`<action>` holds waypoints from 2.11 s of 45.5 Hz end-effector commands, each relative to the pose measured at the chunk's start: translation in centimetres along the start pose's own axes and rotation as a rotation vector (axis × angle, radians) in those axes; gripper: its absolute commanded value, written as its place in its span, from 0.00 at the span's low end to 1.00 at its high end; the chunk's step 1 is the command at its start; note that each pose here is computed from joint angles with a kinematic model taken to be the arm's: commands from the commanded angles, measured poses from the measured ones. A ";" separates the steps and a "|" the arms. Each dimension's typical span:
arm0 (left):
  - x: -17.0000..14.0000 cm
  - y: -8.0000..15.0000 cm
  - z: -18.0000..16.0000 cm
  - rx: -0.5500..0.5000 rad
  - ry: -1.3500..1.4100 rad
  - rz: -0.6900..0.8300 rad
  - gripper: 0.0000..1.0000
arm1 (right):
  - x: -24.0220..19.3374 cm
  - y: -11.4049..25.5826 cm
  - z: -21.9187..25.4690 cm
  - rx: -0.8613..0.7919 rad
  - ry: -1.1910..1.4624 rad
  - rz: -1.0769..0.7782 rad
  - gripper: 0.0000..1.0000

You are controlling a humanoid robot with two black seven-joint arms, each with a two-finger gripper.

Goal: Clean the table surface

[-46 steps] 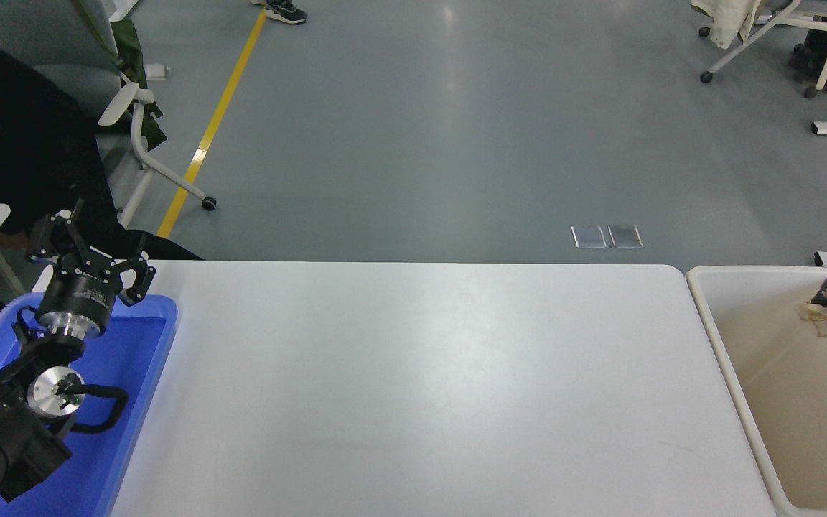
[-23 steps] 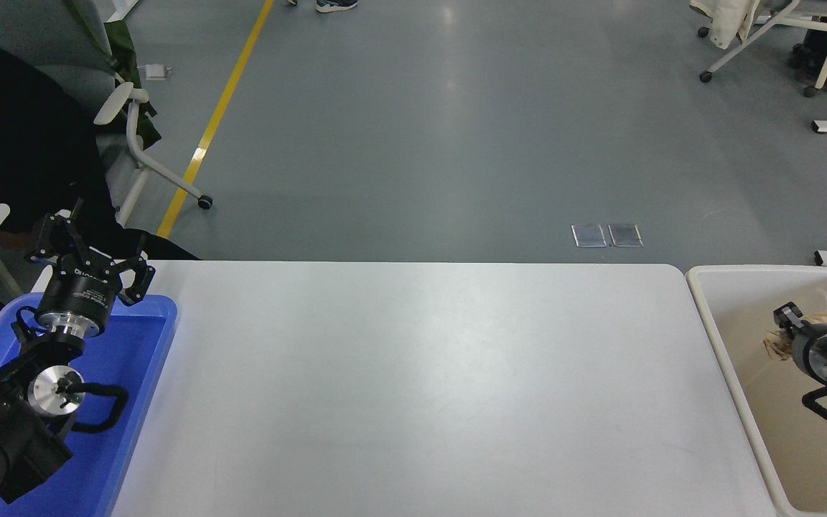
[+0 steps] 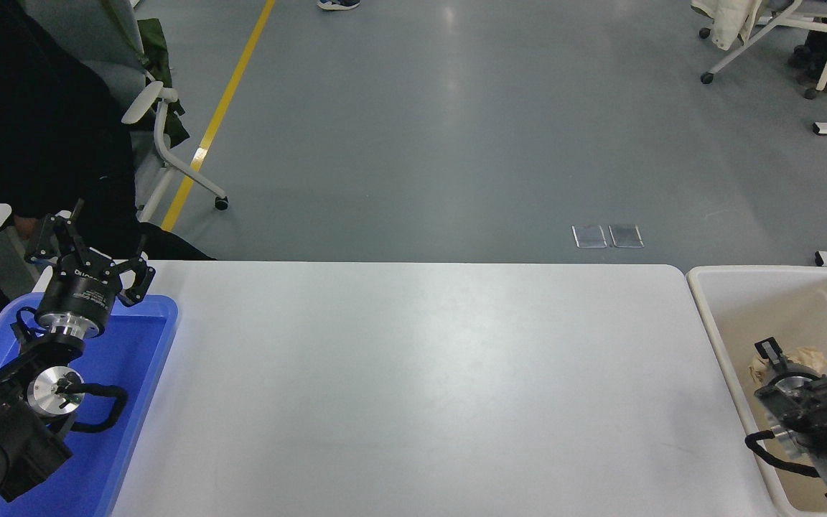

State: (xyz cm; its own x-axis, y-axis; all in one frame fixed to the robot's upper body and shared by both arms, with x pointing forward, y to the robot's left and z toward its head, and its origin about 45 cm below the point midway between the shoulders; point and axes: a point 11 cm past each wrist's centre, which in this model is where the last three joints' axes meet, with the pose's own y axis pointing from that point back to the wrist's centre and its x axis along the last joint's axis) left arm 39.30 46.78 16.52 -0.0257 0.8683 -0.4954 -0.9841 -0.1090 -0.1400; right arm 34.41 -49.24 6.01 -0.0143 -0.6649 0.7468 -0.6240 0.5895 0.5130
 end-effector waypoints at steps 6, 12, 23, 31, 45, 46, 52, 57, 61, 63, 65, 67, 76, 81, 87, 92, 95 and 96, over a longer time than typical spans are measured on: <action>0.0 0.0 0.0 0.000 0.000 0.000 1.00 | -0.4 0.1 0.7 -0.011 -0.016 0.017 0.09; 0.0 0.0 0.0 0.000 0.000 0.000 1.00 | 0.0 0.1 0.8 -0.021 -0.046 0.029 1.00; 0.0 0.0 0.0 0.000 0.000 0.000 1.00 | 0.4 0.0 1.0 -0.043 -0.127 0.037 1.00; 0.0 0.0 0.0 0.000 0.000 0.000 1.00 | 0.8 -0.1 0.8 -0.040 -0.128 0.045 1.00; 0.0 0.0 0.0 0.000 0.000 0.000 1.00 | 4.5 -0.7 0.2 -0.022 -0.148 0.091 1.00; 0.0 0.0 0.0 0.000 0.001 -0.001 1.00 | 4.8 -0.8 0.1 -0.017 -0.150 0.092 1.00; 0.0 0.0 0.0 -0.001 0.002 -0.001 1.00 | 6.9 -0.9 -0.7 0.080 -0.151 0.089 1.00; 0.0 0.0 0.0 0.000 0.000 0.000 1.00 | 9.0 -0.5 -2.1 0.211 -0.212 0.074 1.00; 0.0 0.0 0.0 0.000 0.000 0.000 1.00 | 10.8 0.3 -4.0 0.298 -0.348 0.050 1.00; 0.0 0.0 0.0 0.000 0.001 -0.001 1.00 | 11.4 0.9 -5.2 0.337 -0.427 0.027 1.00; 0.0 0.0 0.0 -0.001 0.002 -0.001 1.00 | 11.9 1.5 -6.3 0.372 -0.503 0.007 1.00; 0.0 0.0 0.0 -0.001 0.002 -0.001 1.00 | 12.1 2.2 -6.9 0.399 -0.565 -0.018 1.00; 0.0 0.0 0.0 -0.001 0.001 0.001 1.00 | 9.7 6.7 -10.3 0.548 -0.746 -0.213 1.00; 0.0 0.0 0.0 -0.001 0.001 0.001 1.00 | 9.2 8.3 -12.3 0.611 -0.815 -0.295 1.00; 0.0 0.0 0.0 -0.001 0.001 0.001 1.00 | 5.3 9.3 -14.2 0.629 -0.893 -0.412 1.00; 0.0 0.0 0.0 0.000 0.001 -0.001 1.00 | 1.8 10.3 -15.2 0.622 -0.929 -0.480 1.00; 0.0 0.0 0.0 0.000 0.000 0.000 1.00 | -0.8 11.2 -15.7 0.621 -0.949 -0.533 1.00; 0.0 0.0 0.0 -0.001 0.001 0.001 1.00 | -1.4 11.5 -15.8 0.632 -0.950 -0.545 1.00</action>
State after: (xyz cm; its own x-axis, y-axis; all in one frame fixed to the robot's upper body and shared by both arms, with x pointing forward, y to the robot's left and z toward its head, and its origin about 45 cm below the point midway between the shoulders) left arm 39.31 46.78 16.52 -0.0256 0.8681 -0.4958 -0.9841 -0.1091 -0.1402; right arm 39.46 -41.11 18.97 -0.1351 -0.9885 -0.0684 -0.9708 0.1182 0.2088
